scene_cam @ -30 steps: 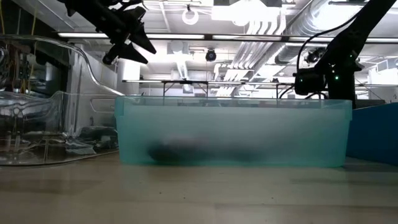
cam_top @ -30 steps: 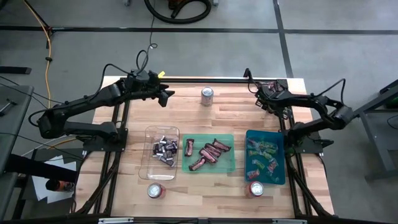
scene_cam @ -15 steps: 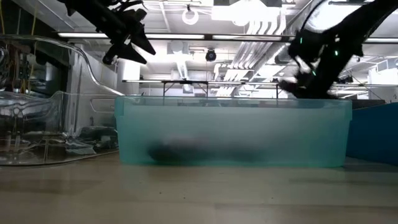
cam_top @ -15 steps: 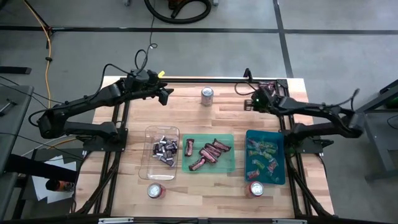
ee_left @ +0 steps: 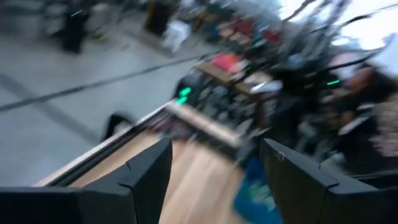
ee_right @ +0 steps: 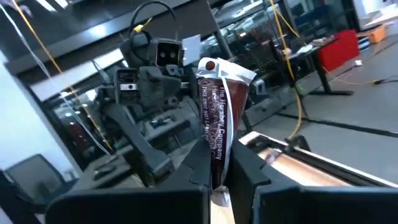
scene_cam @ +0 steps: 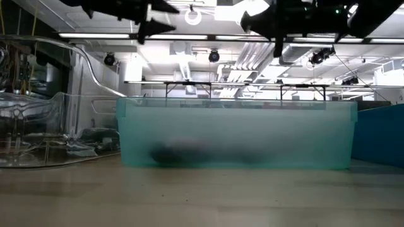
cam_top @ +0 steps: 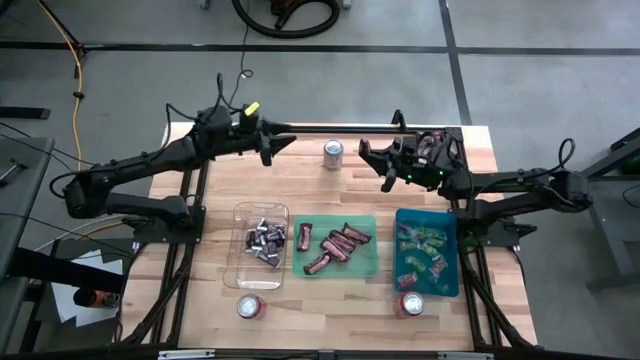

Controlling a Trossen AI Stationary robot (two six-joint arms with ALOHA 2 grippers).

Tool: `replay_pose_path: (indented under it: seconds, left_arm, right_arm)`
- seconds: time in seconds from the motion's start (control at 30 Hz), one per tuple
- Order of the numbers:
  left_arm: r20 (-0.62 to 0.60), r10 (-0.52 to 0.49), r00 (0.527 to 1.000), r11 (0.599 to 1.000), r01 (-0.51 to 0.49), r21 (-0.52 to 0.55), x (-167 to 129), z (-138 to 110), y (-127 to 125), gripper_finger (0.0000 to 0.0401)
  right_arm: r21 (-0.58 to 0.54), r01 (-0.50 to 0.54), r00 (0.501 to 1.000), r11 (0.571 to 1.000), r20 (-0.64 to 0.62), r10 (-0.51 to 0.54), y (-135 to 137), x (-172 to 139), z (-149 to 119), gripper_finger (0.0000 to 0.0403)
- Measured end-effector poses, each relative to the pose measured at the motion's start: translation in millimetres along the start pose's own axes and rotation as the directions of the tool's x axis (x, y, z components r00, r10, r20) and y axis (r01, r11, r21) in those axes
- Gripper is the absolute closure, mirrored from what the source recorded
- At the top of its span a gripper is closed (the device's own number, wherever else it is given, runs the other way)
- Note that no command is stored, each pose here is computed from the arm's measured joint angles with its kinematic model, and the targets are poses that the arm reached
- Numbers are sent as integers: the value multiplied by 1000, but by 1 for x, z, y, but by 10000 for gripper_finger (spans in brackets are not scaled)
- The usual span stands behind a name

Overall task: Organize candy in baskets
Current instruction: Put the brown white chocolate bar into the transparent bin

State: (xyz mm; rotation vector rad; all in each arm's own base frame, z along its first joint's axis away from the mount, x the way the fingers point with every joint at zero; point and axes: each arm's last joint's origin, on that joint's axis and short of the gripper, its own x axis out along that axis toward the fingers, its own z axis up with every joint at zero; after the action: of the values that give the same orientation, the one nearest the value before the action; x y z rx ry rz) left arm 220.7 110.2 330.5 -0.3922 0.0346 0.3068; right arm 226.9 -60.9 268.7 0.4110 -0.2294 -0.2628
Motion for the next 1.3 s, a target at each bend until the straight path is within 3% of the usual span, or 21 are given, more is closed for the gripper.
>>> replay_pose_path:
  seconds: [0.17, 0.3, 0.5, 0.7, 1.0, 1.13, 1.3]
  left_arm:
    - [84, -174, 981, 984, 170, 43, 22, -2, -16, 169]
    - [83, -235, 968, 965, 222, 137, 41, -15, -25, 169]
    - [35, -273, 961, 936, 257, 240, 53, -31, -35, 169]
    - [24, -282, 959, 931, 268, 247, 55, -34, -38, 169]
    - [21, -288, 957, 925, 272, 266, 55, -35, -40, 174]
    - [12, -285, 958, 919, 270, 289, 55, -36, -40, 212]
    - [2, -284, 959, 908, 268, 322, 55, -37, -40, 303]
  right_arm:
    - [-56, -76, 997, 995, -37, 74, 16, 18, 12, 390]
    - [-173, -171, 981, 970, -123, 151, 27, 41, 21, 390]
    - [-248, -207, 965, 946, -211, 156, 30, 71, 24, 390]
    - [-231, -272, 928, 934, -321, 191, 28, 89, 10, 391]
    - [-218, -295, 914, 930, -347, 209, 26, 99, 1, 391]
    - [-221, -296, 918, 929, -335, 213, 27, 98, 5, 391]
    - [-223, -295, 920, 929, -328, 214, 27, 97, 6, 391]
